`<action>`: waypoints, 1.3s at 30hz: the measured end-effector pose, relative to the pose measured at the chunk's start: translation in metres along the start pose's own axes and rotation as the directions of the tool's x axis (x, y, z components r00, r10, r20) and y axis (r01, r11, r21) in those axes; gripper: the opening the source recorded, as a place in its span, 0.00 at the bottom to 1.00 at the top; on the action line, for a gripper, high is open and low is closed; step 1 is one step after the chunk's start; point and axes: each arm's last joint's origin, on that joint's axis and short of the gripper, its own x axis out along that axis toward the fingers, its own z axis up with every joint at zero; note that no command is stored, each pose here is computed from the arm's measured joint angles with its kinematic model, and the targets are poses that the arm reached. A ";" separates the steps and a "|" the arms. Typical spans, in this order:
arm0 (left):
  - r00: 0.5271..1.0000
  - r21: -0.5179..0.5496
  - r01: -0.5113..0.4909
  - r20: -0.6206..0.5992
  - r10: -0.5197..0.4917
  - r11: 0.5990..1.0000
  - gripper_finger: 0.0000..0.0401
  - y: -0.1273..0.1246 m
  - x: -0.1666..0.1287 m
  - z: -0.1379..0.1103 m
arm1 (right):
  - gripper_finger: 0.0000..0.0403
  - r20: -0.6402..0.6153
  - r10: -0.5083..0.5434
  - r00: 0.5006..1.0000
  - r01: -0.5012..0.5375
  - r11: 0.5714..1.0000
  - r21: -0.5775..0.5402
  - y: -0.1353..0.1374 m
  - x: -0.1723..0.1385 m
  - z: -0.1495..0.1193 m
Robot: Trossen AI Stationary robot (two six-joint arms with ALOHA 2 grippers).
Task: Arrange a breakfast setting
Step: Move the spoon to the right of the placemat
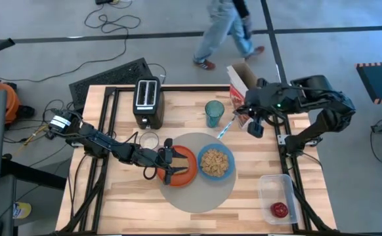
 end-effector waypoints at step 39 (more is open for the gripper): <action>0.987 -0.161 0.019 0.160 0.007 0.987 0.48 0.002 0.004 0.025 | 0.08 0.003 -0.042 0.999 0.041 0.972 -0.233 0.058 0.052 -0.022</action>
